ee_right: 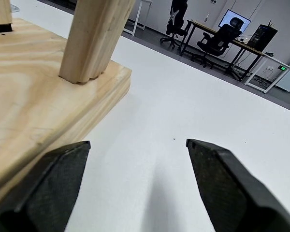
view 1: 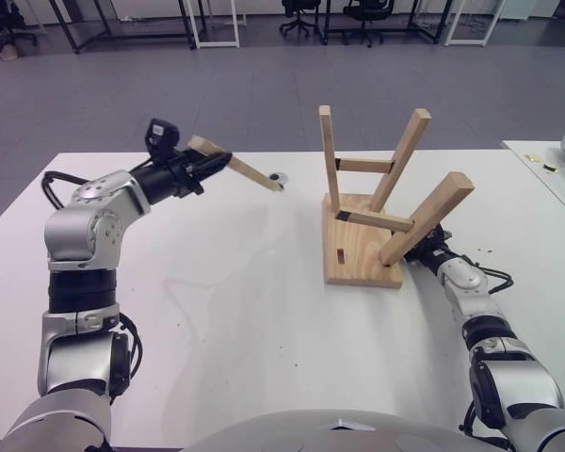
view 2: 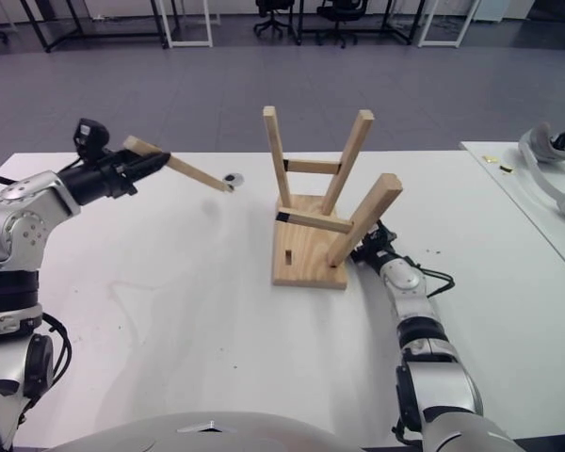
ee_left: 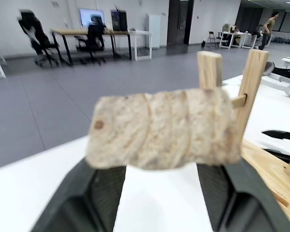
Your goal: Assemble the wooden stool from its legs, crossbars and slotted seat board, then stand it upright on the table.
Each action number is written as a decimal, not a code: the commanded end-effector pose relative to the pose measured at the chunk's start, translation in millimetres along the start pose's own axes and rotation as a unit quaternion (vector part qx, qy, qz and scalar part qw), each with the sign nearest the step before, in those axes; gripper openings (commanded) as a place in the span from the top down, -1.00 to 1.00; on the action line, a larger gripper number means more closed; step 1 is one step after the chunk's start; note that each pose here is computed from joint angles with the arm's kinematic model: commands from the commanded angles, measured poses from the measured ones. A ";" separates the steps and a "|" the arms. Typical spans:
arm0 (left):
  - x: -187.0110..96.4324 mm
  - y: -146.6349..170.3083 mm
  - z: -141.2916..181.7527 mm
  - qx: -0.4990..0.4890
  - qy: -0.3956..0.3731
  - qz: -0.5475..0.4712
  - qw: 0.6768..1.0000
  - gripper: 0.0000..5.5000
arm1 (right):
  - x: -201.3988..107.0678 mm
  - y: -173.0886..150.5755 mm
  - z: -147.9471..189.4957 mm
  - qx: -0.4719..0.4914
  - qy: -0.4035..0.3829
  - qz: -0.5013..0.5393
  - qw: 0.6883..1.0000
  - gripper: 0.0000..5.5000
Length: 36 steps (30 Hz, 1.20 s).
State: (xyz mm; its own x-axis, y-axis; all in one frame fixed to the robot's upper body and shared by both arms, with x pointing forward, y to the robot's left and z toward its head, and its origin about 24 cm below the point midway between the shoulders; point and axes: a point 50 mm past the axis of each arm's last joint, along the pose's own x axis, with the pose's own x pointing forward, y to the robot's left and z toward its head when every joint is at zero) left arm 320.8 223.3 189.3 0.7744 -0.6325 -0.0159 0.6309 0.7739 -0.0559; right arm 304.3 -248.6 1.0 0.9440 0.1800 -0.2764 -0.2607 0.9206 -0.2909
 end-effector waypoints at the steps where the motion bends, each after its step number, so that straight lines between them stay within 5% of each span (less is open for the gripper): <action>1: 6.1 -11.6 9.0 -0.009 -0.034 -0.091 0.995 0.26 | -14.3 12.4 -35.1 0.022 0.076 0.011 0.997 -0.36; 11: 34.0 -43.5 -6.1 0.152 0.125 -0.341 0.919 0.26 | 0.7 27.6 -19.3 0.018 0.056 0.048 0.997 -0.36; 18: 63.2 -57.7 -10.6 0.180 0.120 -0.384 0.898 0.26 | 4.1 52.2 -15.4 0.009 0.043 0.080 0.996 -0.36; 36: 53.2 -37.8 34.5 0.222 0.131 -0.399 0.880 0.26 | 1.3 50.5 -19.7 0.016 0.052 0.074 0.996 -0.36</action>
State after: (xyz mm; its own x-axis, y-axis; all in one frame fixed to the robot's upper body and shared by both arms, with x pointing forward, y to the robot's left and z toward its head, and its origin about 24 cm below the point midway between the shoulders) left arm 341.9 166.3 220.1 0.0969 -0.9172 -0.3864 0.9738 0.0071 0.2274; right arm 308.9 -213.1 -0.7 0.9256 0.2717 -0.2634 -0.3386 0.9055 -0.2557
